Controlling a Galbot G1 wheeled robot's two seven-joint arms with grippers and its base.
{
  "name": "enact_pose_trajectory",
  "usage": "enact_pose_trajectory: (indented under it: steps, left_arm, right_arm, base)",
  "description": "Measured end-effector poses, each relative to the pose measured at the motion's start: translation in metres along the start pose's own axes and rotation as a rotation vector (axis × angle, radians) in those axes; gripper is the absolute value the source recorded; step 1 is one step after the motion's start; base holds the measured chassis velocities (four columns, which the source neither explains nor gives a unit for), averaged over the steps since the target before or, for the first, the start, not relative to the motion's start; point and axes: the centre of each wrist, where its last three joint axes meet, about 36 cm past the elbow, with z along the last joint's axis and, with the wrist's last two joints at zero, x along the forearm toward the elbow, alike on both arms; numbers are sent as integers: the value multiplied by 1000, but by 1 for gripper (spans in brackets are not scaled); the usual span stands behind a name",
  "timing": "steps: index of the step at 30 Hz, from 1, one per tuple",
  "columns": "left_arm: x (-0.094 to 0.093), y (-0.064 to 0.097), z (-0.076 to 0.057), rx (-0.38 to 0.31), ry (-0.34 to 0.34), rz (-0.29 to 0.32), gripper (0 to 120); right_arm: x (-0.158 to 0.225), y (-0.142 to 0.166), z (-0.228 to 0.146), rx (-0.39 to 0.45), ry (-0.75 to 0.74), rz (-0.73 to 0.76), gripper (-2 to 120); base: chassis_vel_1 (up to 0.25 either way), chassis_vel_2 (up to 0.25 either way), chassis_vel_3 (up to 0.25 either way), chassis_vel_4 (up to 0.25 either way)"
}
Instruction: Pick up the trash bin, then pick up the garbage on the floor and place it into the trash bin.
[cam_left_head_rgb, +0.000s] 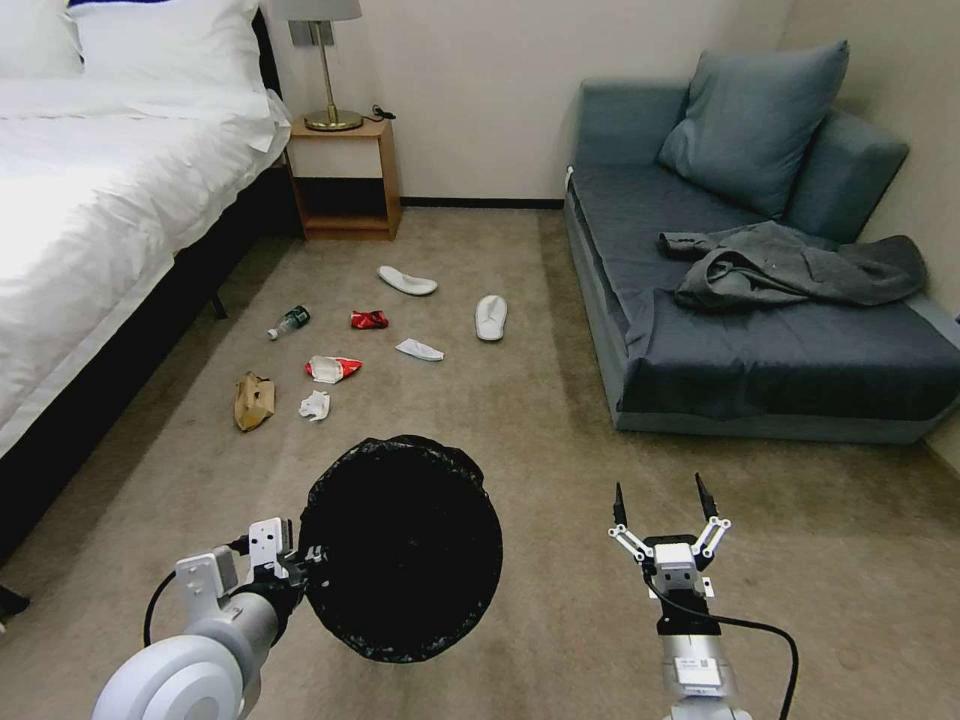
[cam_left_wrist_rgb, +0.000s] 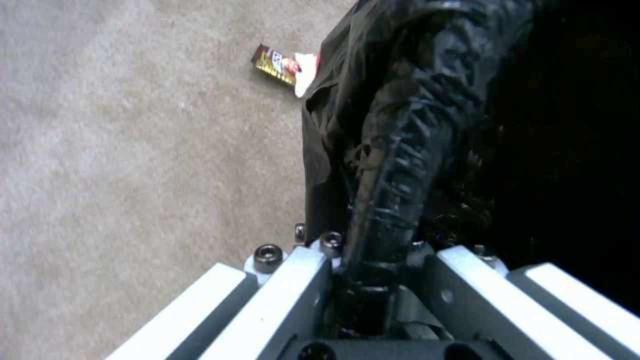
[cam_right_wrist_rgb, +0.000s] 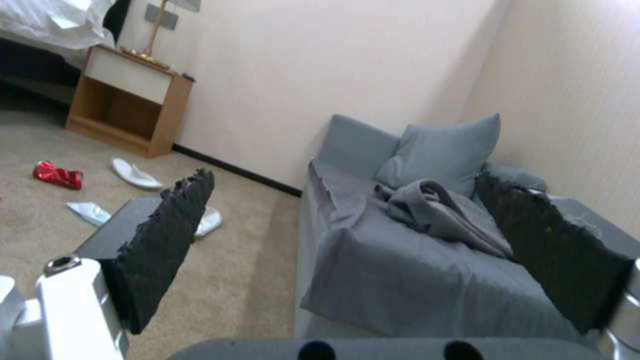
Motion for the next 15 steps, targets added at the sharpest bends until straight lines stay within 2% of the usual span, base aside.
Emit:
enact_pose_trajectory:
  steps: [4, 6, 7, 9, 15]
  left_arm:
    - [5, -4, 2, 11, 1, -14, 0]
    - [7, -3, 2, -43, -18, -53, 0]
    - [7, -3, 2, -43, -18, -53, 0]
    - [5, 2, -2, -107, -33, -73, 0]
    - [-6, 14, -8, -157, -26, -83, 0]
  right_arm:
    - [2, -1, 0, 1, -1, 1, 100]
    - [3, -2, -1, 0, -3, 2, 100]
    - [3, -2, -1, 0, -3, 2, 100]
    - [3, -2, -2, -2, -7, 3, 100]
    - [0, 0, -6, -17, -16, 28, 100]
  base:
    - [0, 0, 0, 0]
    - [0, 0, 0, 0]
    - [0, 0, 0, 0]
    - [0, 0, 0, 0]
    - [0, 0, 0, 0]
